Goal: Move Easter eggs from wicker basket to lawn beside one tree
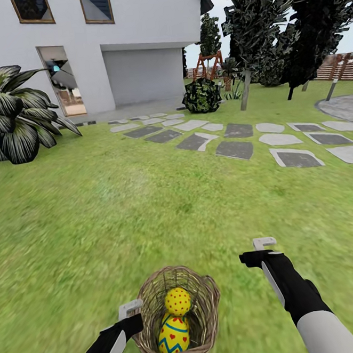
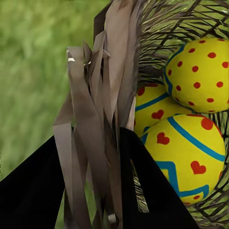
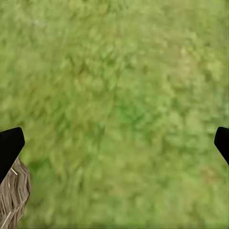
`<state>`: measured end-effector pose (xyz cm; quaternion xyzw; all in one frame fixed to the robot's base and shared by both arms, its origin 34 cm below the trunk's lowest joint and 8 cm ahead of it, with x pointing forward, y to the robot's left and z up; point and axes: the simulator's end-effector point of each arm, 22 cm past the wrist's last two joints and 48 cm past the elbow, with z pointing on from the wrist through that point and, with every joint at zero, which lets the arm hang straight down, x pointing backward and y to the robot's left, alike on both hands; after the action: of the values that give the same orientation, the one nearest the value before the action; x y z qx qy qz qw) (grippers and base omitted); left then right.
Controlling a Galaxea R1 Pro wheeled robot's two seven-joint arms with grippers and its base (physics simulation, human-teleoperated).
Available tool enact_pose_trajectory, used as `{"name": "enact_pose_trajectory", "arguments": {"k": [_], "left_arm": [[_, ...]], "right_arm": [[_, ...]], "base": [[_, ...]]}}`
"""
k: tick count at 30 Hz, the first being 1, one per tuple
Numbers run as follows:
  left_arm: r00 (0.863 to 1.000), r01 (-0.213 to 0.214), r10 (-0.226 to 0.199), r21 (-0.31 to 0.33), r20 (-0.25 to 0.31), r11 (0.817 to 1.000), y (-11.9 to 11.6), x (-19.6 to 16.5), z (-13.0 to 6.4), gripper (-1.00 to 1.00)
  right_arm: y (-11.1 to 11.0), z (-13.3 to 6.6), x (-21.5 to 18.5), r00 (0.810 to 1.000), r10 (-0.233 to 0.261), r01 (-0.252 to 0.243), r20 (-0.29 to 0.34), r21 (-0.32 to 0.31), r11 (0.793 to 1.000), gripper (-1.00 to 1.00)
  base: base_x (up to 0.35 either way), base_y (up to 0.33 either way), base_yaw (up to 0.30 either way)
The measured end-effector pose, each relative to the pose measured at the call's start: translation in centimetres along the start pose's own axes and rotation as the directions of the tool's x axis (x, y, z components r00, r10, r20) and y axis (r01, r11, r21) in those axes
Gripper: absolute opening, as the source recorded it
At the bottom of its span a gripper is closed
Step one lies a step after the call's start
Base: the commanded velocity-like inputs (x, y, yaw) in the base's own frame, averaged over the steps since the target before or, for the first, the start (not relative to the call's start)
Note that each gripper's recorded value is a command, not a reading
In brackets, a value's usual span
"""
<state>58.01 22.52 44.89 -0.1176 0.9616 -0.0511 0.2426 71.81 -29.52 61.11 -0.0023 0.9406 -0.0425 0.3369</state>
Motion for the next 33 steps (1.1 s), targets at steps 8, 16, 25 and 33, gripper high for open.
{"name": "enact_pose_trajectory", "arguments": {"k": [8, 16, 25, 33], "left_arm": [[1.0, 0.001, -0.001, 0.0, 0.0, 1.0, -0.3, -0.8, -1.2, -1.0], [1.0, 0.0, 0.0, 0.0, 0.0, 1.0, -0.5, -1.6, -2.5, -1.0], [1.0, 0.0, 0.0, -0.001, 0.001, 1.0, -0.8, -2.6, -3.9, -1.0], [1.0, 0.003, -0.003, -0.002, 0.001, 1.0, -0.9, -3.3, -5.0, -1.0]], "right_arm": [[-0.1, -1.1, -1.2, 1.0, 0.001, -0.001, 0.003, 0.0, 1.0, 1.0], [-0.2, -2.1, -2.1, 1.0, 0.002, -0.002, -0.002, -0.001, 1.0, 1.0], [-0.3, -3.3, -3.3, 1.0, 0.001, -0.001, 0.001, 0.0, 1.0, 1.0], [-0.4, -4.4, -4.6, 1.0, -0.004, 0.004, 0.009, 0.004, 1.0, 1.0]], "base": [[0.0, 0.0, 0.0], [0.0, 0.0, 0.0], [0.0, 0.0, 0.0], [0.0, 0.0, 0.0]]}}
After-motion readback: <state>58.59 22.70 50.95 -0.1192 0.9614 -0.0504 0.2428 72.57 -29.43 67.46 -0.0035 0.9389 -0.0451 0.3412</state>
